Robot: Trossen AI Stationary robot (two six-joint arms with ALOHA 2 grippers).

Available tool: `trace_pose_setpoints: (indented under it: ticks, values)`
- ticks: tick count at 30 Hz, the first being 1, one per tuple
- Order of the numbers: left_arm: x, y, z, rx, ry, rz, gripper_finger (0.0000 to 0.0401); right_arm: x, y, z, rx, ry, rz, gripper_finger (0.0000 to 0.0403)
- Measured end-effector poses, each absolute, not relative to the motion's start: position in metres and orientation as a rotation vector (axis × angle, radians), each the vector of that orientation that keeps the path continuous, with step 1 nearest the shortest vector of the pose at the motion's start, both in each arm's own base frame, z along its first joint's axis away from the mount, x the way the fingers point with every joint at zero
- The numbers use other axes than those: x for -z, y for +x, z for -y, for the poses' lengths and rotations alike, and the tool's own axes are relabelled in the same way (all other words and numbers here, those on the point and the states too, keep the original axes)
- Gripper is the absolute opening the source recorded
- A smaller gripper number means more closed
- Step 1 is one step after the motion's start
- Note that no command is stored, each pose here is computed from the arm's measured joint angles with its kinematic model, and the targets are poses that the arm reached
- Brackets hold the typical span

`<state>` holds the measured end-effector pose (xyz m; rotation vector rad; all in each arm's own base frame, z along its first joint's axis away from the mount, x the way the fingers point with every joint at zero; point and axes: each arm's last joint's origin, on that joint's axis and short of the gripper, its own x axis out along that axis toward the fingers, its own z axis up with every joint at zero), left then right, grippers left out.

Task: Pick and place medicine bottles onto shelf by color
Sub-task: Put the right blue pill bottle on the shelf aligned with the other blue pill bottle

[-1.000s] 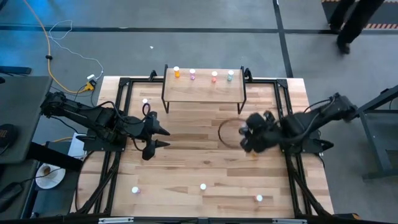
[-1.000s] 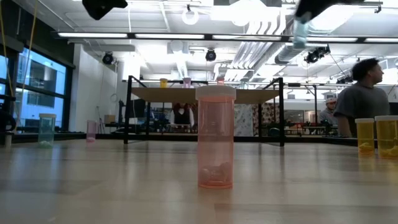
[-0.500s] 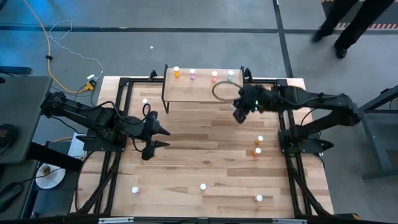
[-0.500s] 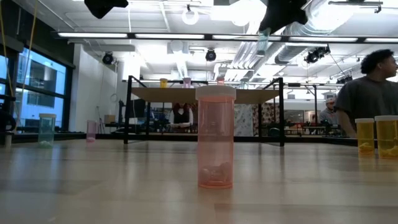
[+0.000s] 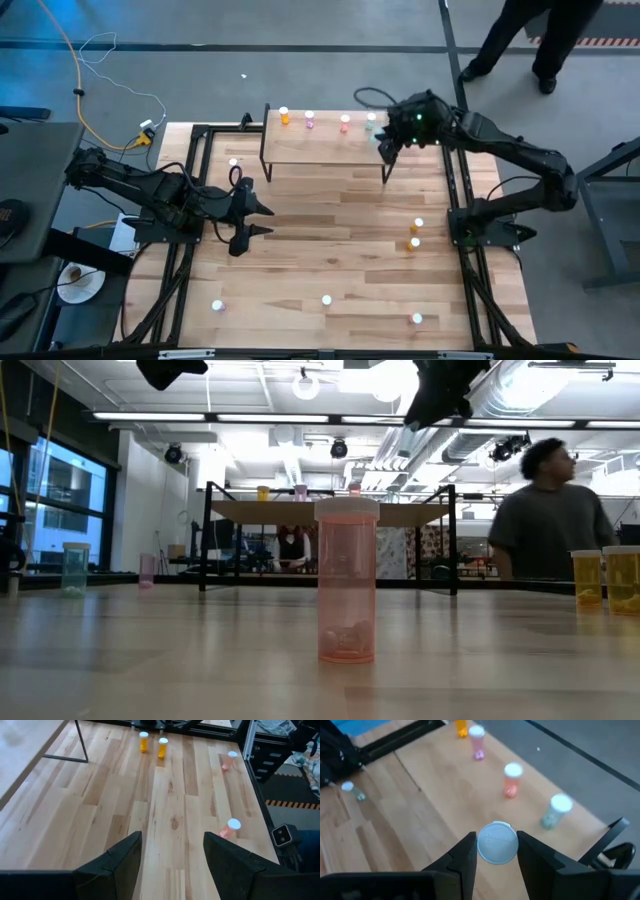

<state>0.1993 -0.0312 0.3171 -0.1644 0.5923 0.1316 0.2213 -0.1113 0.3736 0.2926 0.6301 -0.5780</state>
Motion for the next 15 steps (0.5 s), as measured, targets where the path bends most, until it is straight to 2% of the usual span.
trace_pose_setpoints:
  ticks: [7, 15]
  values:
    - [-0.317, 0.199, 0.031, -0.133, -0.164, -0.592, 0.0202, -0.378, 0.213, 0.137, 0.559, 0.308, -0.579, 0.0119]
    - [-0.317, 0.199, 0.031, -0.133, -0.164, -0.593, 0.0202, -0.402, 0.224, 0.156, 0.554, 0.311, -0.674, 0.0119]
